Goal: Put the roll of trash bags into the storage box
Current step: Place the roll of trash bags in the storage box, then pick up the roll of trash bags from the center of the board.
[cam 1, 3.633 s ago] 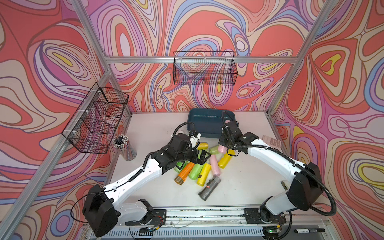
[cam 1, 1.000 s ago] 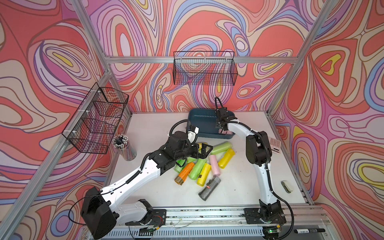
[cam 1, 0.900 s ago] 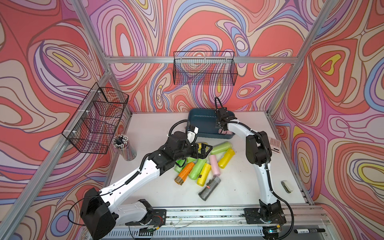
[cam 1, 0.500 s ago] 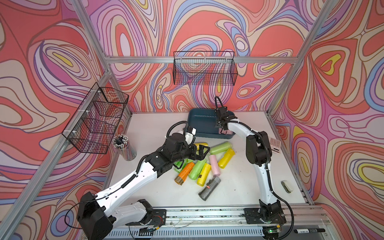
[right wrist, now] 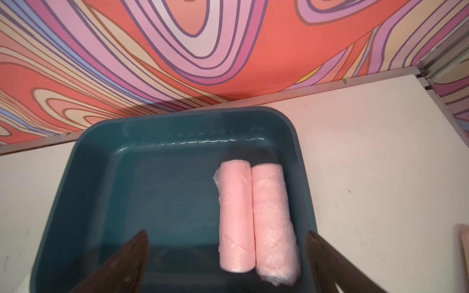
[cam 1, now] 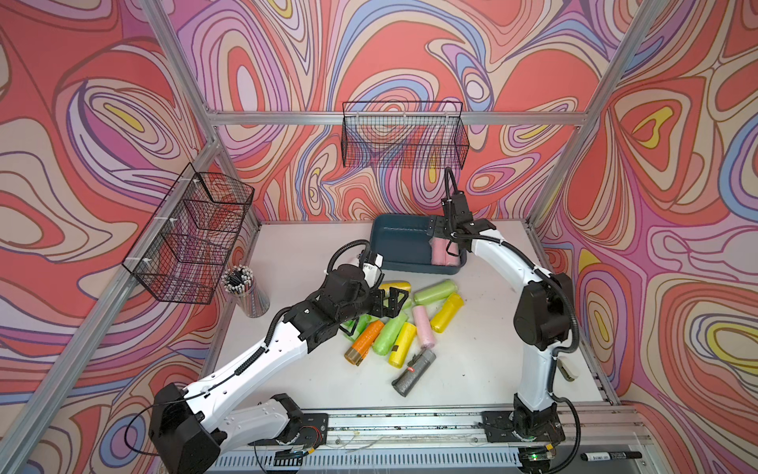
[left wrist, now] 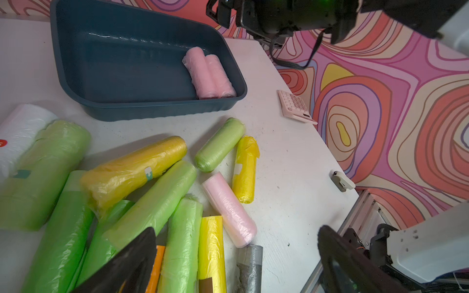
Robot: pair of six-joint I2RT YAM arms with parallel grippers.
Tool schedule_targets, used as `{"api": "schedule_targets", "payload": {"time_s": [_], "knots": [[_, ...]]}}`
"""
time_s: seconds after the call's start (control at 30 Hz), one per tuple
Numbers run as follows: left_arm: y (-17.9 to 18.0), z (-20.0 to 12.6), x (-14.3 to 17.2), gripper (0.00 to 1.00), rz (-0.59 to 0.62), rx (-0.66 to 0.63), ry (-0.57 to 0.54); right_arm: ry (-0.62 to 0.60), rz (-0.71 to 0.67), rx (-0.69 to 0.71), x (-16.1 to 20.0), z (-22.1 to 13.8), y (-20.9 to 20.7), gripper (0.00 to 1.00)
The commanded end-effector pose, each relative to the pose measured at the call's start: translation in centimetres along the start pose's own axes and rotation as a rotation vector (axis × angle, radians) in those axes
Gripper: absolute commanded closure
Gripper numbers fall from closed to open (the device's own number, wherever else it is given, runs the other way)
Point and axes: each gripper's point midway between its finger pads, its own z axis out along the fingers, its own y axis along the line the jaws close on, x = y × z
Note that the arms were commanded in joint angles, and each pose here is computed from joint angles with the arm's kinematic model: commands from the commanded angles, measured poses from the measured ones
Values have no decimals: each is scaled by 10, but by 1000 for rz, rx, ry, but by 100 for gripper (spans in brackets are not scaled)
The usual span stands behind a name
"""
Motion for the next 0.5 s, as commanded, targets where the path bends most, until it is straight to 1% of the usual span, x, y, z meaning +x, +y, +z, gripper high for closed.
{"api": "schedule_targets", "payload": {"time_s": [0.0, 0.2, 0.47], "knots": [[6, 1, 5, 0, 20, -29, 10, 15, 15, -34, 10, -22, -5, 2], [11, 8, 18, 0, 16, -43, 64, 5, 32, -61, 22, -64, -19, 2], [18, 12, 20, 0, 6, -71, 69, 7, 69, -186, 50, -107, -21, 2]]}}
